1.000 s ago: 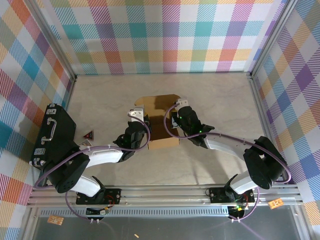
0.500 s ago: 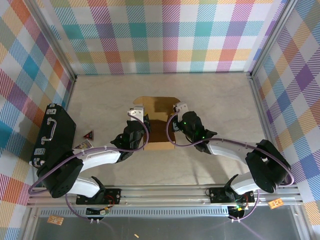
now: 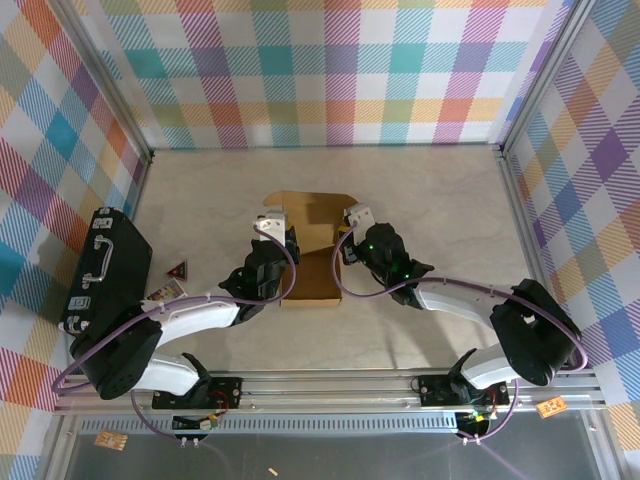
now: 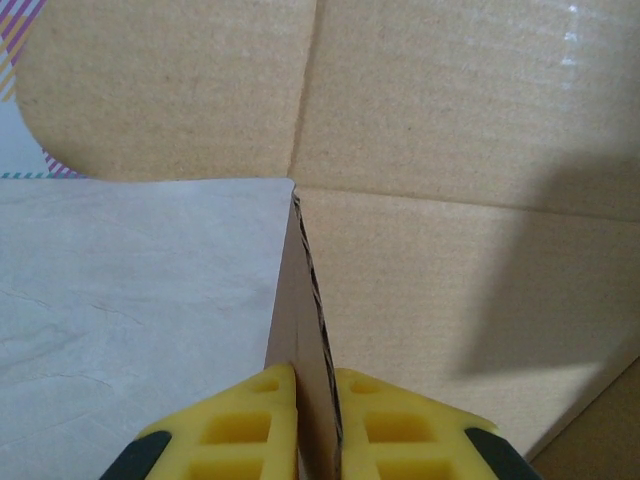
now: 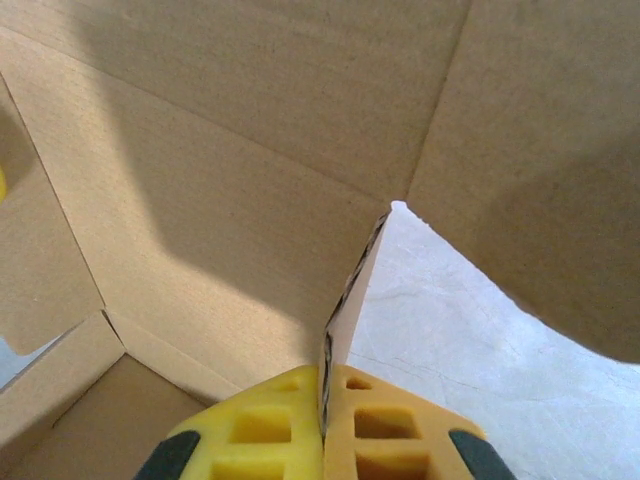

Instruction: Fold the paper box

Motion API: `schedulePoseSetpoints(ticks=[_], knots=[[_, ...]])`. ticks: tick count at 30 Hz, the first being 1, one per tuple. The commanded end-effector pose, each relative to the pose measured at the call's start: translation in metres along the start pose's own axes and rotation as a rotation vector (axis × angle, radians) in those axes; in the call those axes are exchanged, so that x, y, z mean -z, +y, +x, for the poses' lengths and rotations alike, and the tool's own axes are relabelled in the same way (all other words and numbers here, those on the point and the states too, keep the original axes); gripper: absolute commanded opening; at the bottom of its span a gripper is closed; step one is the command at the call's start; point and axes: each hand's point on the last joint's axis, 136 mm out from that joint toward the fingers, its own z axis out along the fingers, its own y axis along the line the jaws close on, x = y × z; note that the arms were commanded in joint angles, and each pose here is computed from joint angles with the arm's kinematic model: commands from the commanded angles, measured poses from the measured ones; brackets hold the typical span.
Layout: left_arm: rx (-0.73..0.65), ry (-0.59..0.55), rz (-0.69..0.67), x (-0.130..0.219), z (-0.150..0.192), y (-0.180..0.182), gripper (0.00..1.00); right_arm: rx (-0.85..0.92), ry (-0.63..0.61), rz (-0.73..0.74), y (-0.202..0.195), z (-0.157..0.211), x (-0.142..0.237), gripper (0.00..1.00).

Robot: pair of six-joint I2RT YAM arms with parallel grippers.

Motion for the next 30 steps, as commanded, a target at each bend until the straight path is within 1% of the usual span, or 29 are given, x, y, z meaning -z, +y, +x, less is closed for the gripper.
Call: schedulePoseSetpoints(ticks=[1,7,10,17,21,30], knots=[[0.06,-0.022,0.268,0.014,-0.004,-0.06,0.14,0.036,-0.043,-0.28,0.068,-0.008,0.006,0.0],[0.08,0.002,0.26,0.015,0.013,-0.054,0.14,-0.019,-0.006,-0.249,0.064,-0.005,0.003,0.0],[0.095,0.022,0.261,0.016,0.02,-0.053,0.14,-0.067,0.003,-0.256,0.065,-0.005,0.004,0.0],[0.125,0.051,0.28,0.015,0.029,-0.056,0.13,-0.166,0.055,-0.243,0.066,-0.003,0.003,0.0],[0.133,0.058,0.284,0.015,0.031,-0.057,0.13,-0.161,0.067,-0.264,0.073,0.002,0.004,0.01],[0.149,0.065,0.29,0.022,0.047,-0.05,0.13,-0.153,0.077,-0.27,0.074,0.018,0.005,0.04]])
